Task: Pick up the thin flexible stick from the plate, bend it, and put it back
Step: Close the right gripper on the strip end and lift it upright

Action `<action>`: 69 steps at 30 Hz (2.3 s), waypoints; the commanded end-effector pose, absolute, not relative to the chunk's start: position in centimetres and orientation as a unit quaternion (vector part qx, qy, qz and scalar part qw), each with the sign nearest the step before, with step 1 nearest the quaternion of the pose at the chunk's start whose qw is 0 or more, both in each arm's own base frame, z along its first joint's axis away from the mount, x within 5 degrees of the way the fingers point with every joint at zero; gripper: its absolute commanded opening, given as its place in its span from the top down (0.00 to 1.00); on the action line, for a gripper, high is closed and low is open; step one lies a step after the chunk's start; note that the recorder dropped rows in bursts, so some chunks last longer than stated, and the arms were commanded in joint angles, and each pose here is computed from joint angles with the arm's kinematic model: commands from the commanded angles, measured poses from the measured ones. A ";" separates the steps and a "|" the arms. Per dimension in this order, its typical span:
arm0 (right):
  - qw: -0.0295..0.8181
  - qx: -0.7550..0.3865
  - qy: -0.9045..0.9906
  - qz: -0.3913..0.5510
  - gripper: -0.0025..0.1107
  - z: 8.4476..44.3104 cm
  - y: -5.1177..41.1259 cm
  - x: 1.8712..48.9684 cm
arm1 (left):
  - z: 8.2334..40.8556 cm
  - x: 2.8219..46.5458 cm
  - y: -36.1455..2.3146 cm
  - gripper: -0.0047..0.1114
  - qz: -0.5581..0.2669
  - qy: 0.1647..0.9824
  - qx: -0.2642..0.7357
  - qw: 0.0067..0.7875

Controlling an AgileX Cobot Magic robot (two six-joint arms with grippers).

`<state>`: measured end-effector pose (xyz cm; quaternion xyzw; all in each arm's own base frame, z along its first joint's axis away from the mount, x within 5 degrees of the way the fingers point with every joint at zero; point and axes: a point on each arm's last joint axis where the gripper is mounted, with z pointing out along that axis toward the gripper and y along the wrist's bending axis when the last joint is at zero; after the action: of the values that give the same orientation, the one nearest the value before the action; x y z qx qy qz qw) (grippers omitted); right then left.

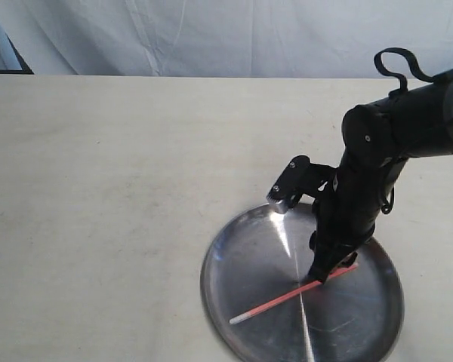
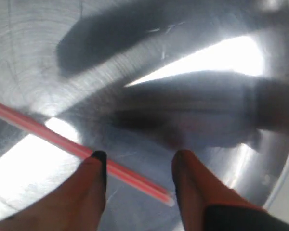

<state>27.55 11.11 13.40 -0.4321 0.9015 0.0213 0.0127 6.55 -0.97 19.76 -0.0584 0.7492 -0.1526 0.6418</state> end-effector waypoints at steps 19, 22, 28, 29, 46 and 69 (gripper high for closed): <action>0.066 -0.445 0.893 0.001 0.63 10.8 10.6 26.7 | 19.9 6.5 -1.0 0.53 -0.154 0.743 -0.052 0.650; 0.045 -0.442 0.896 0.003 0.80 10.3 10.5 26.4 | 19.9 6.5 -1.0 0.53 -0.154 0.743 -0.052 0.650; 0.003 -0.427 0.904 0.007 0.99 8.7 10.7 25.9 | 19.9 6.5 -1.0 0.53 -0.154 0.743 -0.052 0.650; -0.002 -0.429 0.903 0.008 0.99 8.5 10.8 25.8 | 19.9 6.5 -1.0 0.53 -0.154 0.743 -0.052 0.650; 0.103 -0.405 0.908 0.016 0.99 17.8 10.8 24.1 | 19.9 6.5 -1.0 0.53 -0.154 0.743 -0.052 0.650; 0.159 -0.348 0.917 0.115 0.99 25.7 10.3 18.8 | 22.8 6.3 -1.2 0.53 -0.379 0.595 -0.198 0.680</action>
<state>19.71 10.23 24.95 -0.3563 0.9157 0.0923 0.1612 6.57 -1.26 21.21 -0.1331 0.6836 -0.2653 0.6667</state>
